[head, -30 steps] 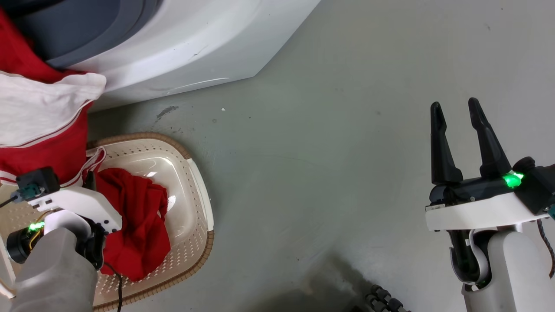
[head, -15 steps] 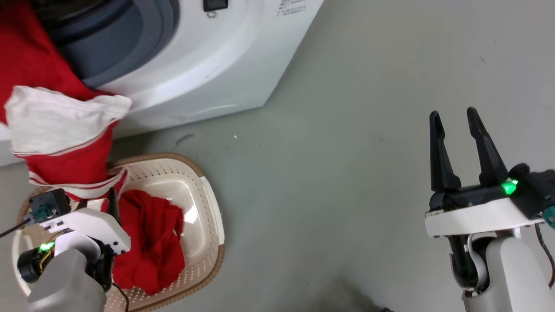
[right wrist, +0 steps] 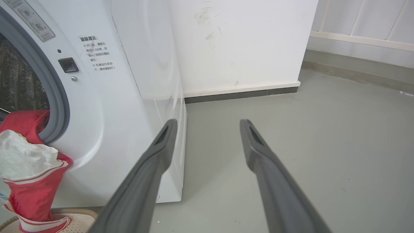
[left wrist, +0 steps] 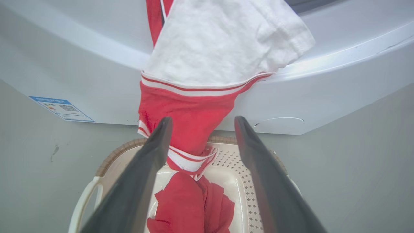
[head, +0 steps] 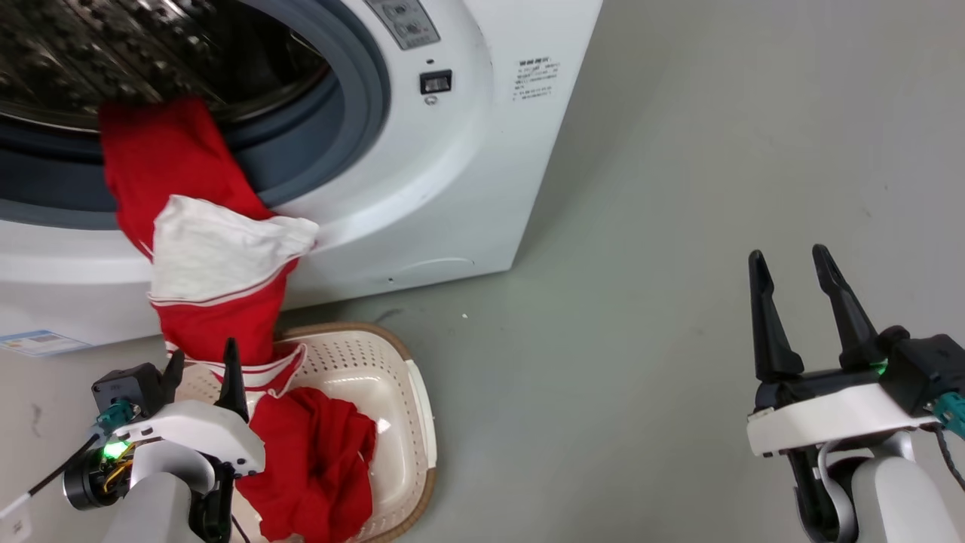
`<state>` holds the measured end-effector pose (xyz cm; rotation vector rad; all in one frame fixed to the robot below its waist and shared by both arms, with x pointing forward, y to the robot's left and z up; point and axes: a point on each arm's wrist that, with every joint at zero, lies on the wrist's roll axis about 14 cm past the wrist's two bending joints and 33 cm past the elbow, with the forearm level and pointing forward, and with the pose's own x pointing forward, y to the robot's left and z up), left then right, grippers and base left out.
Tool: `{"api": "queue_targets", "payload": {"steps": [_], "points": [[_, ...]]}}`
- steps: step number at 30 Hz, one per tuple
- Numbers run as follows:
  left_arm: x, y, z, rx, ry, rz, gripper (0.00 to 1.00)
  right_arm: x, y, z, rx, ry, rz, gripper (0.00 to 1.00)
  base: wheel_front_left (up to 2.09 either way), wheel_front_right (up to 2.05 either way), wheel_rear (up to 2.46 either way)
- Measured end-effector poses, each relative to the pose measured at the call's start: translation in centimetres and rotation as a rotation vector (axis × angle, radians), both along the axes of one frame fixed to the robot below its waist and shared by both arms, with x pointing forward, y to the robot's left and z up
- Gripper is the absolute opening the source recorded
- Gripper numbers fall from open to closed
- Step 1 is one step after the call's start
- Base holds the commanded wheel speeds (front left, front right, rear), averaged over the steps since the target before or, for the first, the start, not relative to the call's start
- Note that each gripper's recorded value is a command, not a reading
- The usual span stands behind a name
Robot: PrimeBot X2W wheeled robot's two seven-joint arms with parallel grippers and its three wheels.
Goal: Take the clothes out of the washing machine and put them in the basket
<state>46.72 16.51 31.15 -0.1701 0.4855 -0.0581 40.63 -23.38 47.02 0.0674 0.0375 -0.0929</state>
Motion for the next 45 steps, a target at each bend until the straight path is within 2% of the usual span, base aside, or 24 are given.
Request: {"api": "queue_targets", "payload": {"steps": [9,16,22,31,40,45], "points": [[0.7,1.2,7.2,0.043,-0.228,0.011,1.00,-0.9,0.6,1.8,0.012,-0.033,0.016,1.00,0.00,0.00,0.00],[3.2,1.0,7.9,0.073,-0.254,-0.052,1.00,-0.9,0.6,1.4,0.026,-0.022,0.012,1.00,0.00,0.00,0.00],[5.9,1.8,5.6,0.128,-0.115,-0.105,1.00,-1.0,0.2,0.2,0.043,0.005,-0.004,1.00,0.00,0.00,0.00],[7.7,2.6,1.3,0.175,0.111,-0.140,1.00,-1.0,-0.7,-1.2,0.050,0.030,-0.036,1.00,0.00,0.00,0.00],[9.7,1.8,-0.5,0.177,0.215,-0.174,1.00,-1.1,-1.5,-2.4,0.053,0.054,-0.062,1.00,0.00,0.00,0.00],[10.7,2.0,-0.5,0.182,0.224,-0.170,1.00,-1.2,-1.7,-2.8,0.055,0.065,-0.070,1.00,0.00,0.00,0.00]]}}
